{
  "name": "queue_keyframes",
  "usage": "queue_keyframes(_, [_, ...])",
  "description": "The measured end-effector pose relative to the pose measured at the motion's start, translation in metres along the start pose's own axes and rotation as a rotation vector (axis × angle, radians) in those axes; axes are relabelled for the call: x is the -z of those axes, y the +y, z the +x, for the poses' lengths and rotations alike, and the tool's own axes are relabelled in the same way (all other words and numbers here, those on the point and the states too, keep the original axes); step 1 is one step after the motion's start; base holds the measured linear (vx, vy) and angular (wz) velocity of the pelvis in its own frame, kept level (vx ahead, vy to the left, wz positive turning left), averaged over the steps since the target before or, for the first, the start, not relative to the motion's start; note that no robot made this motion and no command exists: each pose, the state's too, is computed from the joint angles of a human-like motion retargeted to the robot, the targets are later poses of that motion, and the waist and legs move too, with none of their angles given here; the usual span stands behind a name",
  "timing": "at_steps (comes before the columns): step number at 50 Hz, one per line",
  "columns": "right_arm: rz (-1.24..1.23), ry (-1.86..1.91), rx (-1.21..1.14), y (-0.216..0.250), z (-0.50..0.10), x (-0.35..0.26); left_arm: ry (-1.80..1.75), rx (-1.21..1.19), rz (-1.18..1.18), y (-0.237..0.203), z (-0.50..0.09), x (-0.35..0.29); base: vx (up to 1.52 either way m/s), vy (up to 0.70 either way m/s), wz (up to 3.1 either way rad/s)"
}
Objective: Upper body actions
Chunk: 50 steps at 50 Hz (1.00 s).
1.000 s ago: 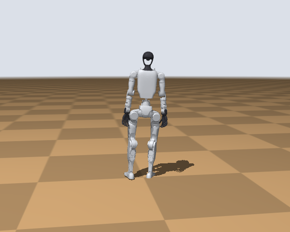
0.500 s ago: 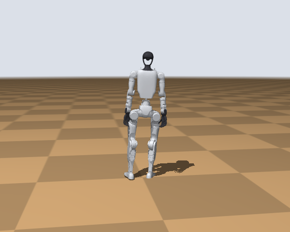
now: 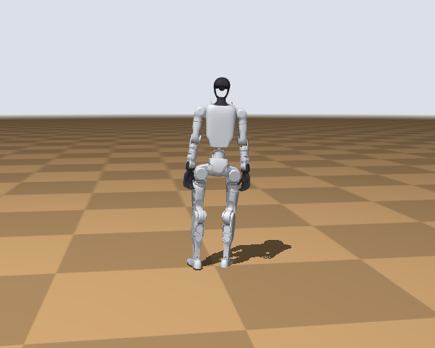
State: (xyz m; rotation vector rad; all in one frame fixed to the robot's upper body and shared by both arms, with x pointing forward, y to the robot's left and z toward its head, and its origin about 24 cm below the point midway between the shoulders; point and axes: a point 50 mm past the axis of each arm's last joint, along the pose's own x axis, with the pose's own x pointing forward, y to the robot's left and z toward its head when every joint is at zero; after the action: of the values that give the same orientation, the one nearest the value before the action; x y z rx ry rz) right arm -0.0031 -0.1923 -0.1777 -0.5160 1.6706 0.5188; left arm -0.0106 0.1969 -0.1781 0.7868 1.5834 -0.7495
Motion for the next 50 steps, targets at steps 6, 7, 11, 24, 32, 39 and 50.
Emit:
queue_keyframes(6, [-0.039,-0.006,0.008,-0.003,-0.001,-0.005,-0.021,-0.024,0.006,0.005,0.0,-0.005,-0.03,0.0,-0.03])
queue_keyframes(7, [-0.047,-0.008,0.013,-0.005,-0.001,-0.006,-0.024,-0.029,0.009,0.006,0.0,-0.005,-0.06,0.01,-0.06])
queue_keyframes(11, [-0.063,-0.025,0.034,-0.01,-0.002,-0.012,-0.037,-0.051,0.02,0.013,-0.001,-0.008,-0.06,0.0,-0.02])
queue_keyframes(24, [-0.089,-0.328,0.459,-0.064,-0.025,-0.074,-0.143,-0.39,-0.042,0.081,-0.016,-0.026,-0.19,-0.01,0.1])
queue_keyframes(32, [-0.067,-0.564,0.711,-0.107,-0.063,-0.131,-0.272,-0.796,-0.099,0.158,-0.055,-0.062,-0.21,0.0,0.27])
queue_keyframes(39, [-0.15,-0.686,0.871,-0.142,-0.106,-0.174,-0.408,-0.925,-0.123,0.203,-0.092,-0.099,-0.12,0.04,0.29])
queue_keyframes(50, [-0.297,-0.891,1.098,-0.175,-0.182,-0.224,-0.546,-1.22,-0.046,0.249,-0.151,-0.126,-0.01,0.01,0.03])
